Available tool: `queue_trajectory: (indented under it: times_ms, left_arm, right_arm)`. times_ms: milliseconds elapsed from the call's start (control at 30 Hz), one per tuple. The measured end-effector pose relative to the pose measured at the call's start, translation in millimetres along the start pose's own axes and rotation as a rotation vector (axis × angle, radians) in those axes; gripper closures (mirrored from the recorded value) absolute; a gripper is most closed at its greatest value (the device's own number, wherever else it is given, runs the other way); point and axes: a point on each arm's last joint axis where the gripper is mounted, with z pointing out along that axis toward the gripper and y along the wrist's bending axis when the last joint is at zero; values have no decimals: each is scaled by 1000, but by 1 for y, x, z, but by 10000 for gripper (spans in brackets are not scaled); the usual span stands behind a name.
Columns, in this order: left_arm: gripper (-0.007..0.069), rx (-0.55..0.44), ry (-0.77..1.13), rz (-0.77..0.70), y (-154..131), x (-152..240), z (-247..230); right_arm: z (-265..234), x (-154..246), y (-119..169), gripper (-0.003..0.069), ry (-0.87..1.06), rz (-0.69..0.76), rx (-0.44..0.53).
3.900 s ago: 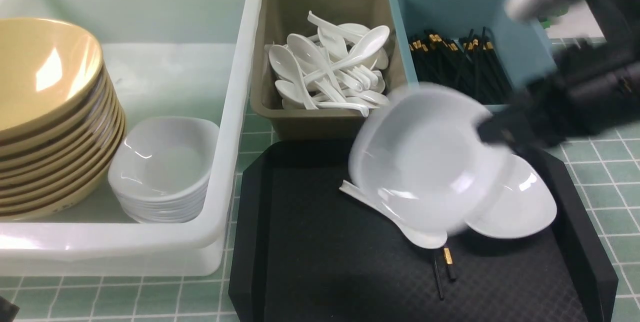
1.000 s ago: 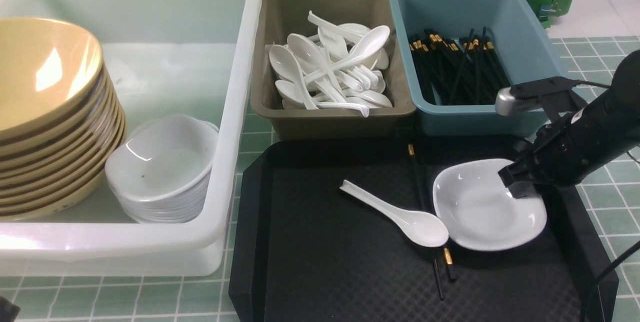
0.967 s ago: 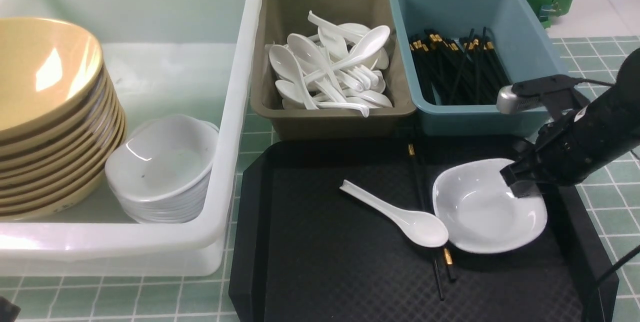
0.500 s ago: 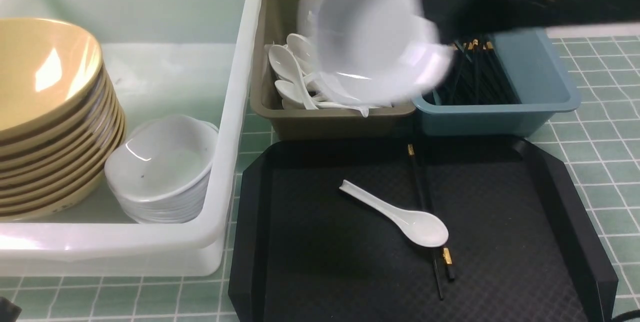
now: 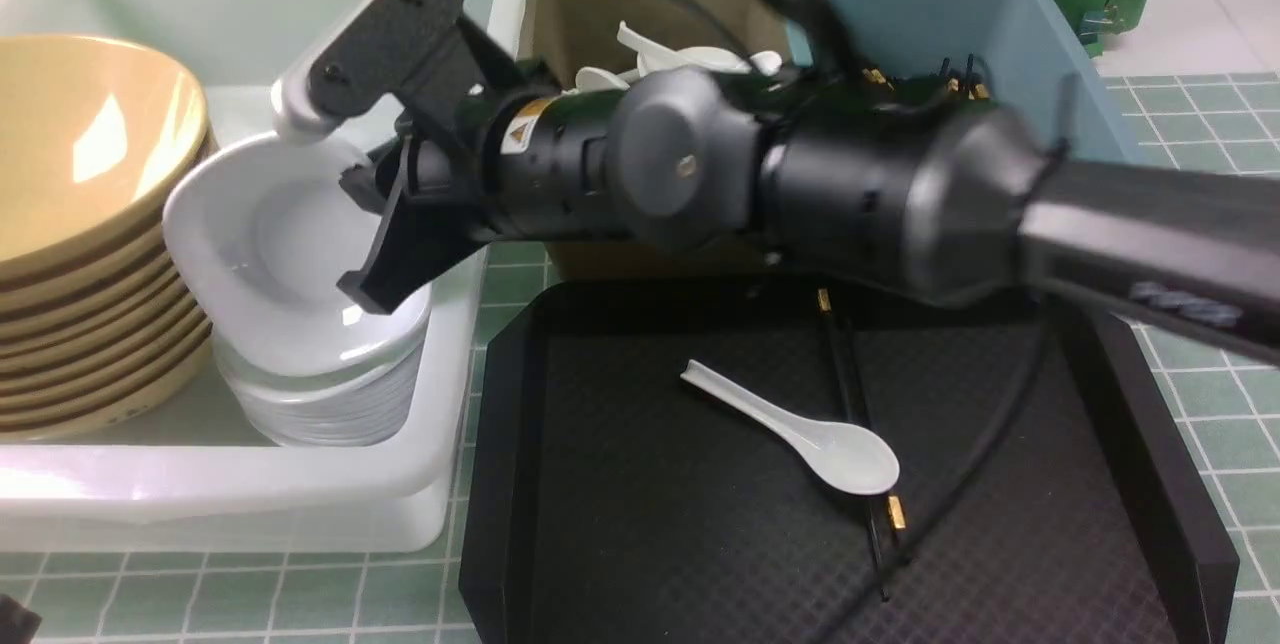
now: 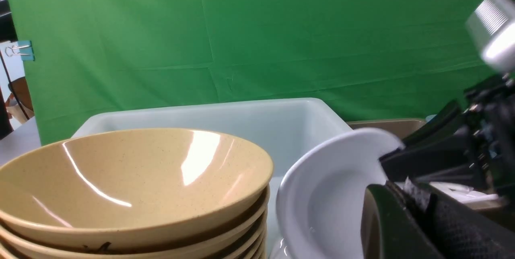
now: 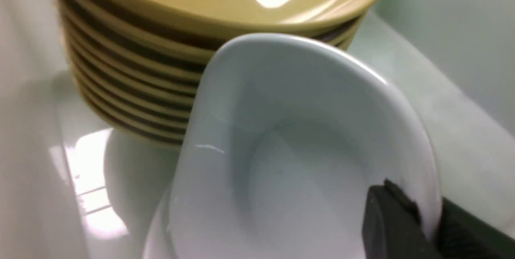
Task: On blue table put chopsticks spoon bowls plates into blue grey white boxes.
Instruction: 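Place the white bowl into the white bin on top of the stacked bowls with the right gripper, then reach down and grasp the white spoon resting in the bowl with the right gripper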
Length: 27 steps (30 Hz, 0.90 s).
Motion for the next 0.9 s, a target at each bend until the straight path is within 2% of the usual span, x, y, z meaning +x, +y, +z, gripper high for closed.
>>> queue_trajectory:
  times_ms: [67,100,200,333,433,467,500,567,600,700,733,767,800,900]
  left_arm:
    - [620,0,0,2,0,0,0]
    - [620,0,0,2,0,0,0]
    - [620,0,0,2,0,0,0]
    - [620,0,0,2,0,0,0]
    - [620,0,0,2,0,0,0]
    - [620,0,0,2,0,0,0]
    - [620,0,0,2,0,0,0]
    - [620,0,0,2,0,0,0]
    - [620,0,0,2,0,0,0]
    - [620,0,0,2,0,0,0]
    - [620,0,0,2,0,0,0]
    - [620,0,0,2,0,0,0]
    - [620,0,0,2,0,0,0]
    - [620,0,0,2,0,0,0]
  right_arm:
    - [7,5,0,531,12,0,-2]
    - [10,7,0,461,18,7,-2]
    - [7,3,-1,326,9,24,-1]
    - [-21,-17,-8,212,13,-3,-20]
    - [-62,-32,-28,195,83,-24,-20]
    - [-62,-31,-27,196,95,-23,-23]
    - [-86,-33,-44,200,158,16,9]
    - [-101,-28,-56,208,235,76,42]
    - [-116,-13,-72,222,356,133,82]
    - [-123,43,-87,239,606,218,98]
    - [-123,43,-87,240,606,218,98]
    - [-115,85,-83,244,725,249,78]
    - [-115,88,-82,245,737,251,74]
    - [-101,138,-71,246,810,256,52]
